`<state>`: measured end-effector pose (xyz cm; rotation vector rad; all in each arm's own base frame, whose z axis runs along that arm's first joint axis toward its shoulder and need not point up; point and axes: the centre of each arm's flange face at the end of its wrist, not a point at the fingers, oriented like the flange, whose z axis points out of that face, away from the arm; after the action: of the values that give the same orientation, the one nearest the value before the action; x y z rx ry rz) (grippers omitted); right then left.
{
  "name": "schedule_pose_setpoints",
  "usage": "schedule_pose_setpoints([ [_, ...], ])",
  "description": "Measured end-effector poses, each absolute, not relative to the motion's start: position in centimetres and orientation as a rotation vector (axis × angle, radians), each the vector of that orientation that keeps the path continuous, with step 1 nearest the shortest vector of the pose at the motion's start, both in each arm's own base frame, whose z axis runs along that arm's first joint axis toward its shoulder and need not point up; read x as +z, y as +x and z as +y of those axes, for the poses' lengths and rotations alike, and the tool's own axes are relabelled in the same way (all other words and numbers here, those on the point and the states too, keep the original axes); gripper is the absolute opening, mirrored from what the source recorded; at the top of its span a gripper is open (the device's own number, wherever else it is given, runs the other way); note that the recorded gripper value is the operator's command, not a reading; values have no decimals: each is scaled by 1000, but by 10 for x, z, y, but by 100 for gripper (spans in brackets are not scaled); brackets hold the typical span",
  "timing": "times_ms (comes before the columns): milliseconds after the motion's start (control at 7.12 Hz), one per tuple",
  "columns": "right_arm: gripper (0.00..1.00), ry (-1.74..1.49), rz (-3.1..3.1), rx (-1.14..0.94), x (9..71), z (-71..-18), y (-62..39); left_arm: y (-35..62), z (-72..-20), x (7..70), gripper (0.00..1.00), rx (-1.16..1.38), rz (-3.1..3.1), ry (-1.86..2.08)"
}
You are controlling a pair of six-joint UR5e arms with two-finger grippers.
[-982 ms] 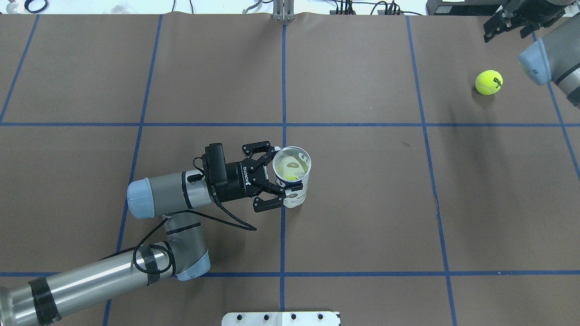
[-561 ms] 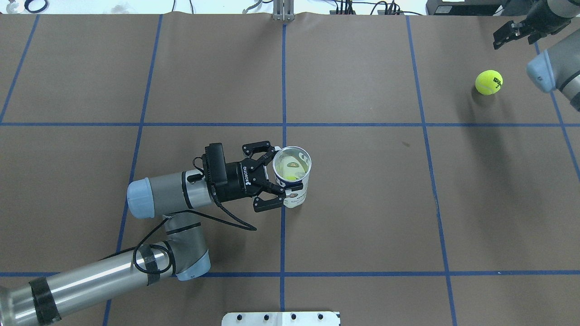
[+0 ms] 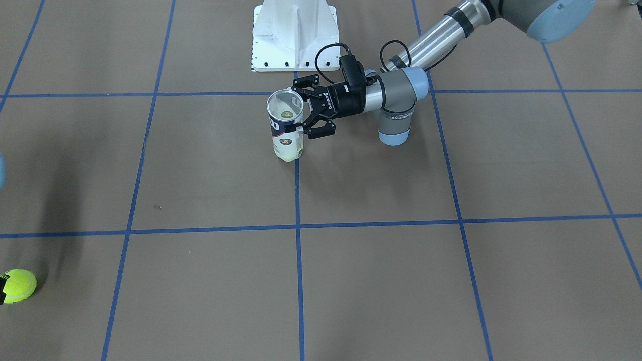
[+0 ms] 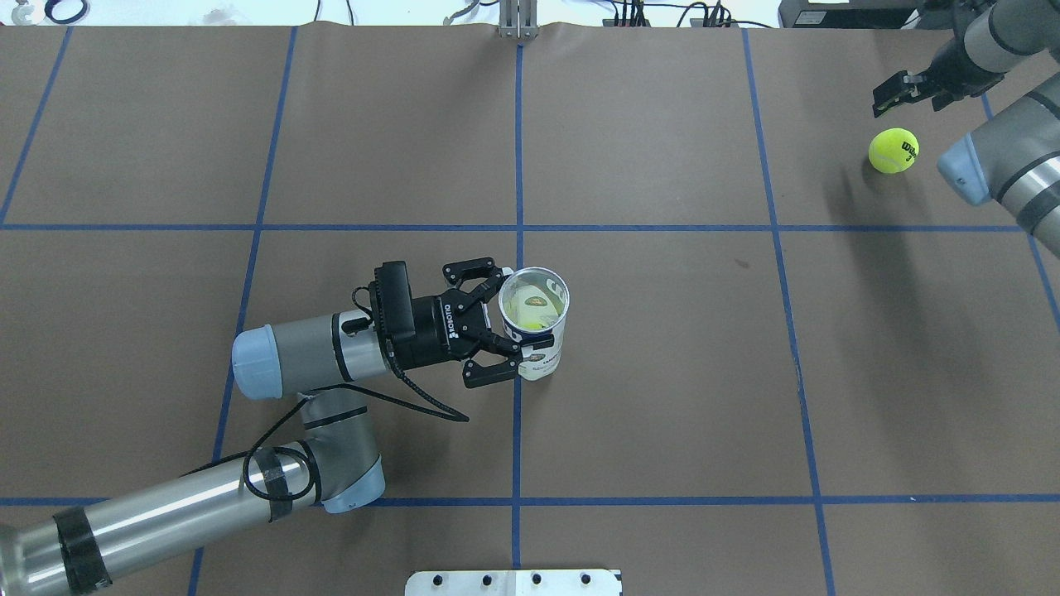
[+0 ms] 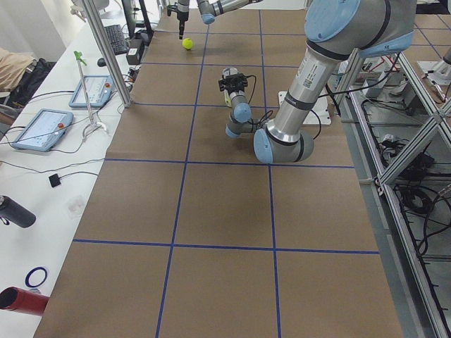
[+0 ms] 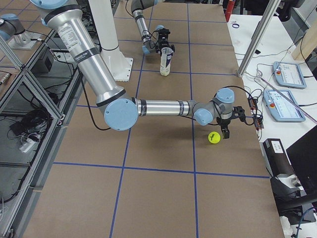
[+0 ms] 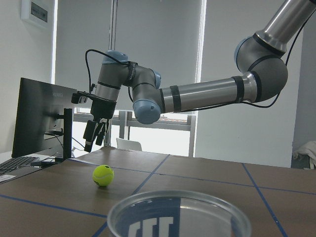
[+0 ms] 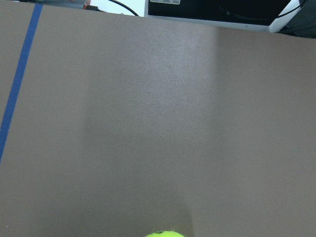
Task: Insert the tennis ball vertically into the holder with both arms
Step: 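Lower the right gripper and grasp the second yellow ball, then carry the second ball with the right gripper above the can's opening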
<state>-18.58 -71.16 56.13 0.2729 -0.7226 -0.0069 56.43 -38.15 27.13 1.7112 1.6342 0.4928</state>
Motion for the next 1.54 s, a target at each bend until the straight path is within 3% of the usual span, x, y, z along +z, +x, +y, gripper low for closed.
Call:
schedule_pose_setpoints([
  [281,99,267,-715,-19,578,-701,-198,565,-381,271,83,494,1635,1710],
  [421,93,264,-705,-24,586,-696,-203,565,-381,271,83,494,1635,1710],
  [561,37,265,-699,-30,592,-691,-207,565,-381,271,83,494,1636,1709],
  [702,0,266,-692,-35,597,-687,-211,565,-381,271,83,494,1636,1710],
  [1123,0,284,-681,-10,592,-681,-212,564,-380,271,83,492,1638,1713],
  [1544,0,295,-744,60,518,-678,-214,564,-380,270,83,491,1639,1714],
])
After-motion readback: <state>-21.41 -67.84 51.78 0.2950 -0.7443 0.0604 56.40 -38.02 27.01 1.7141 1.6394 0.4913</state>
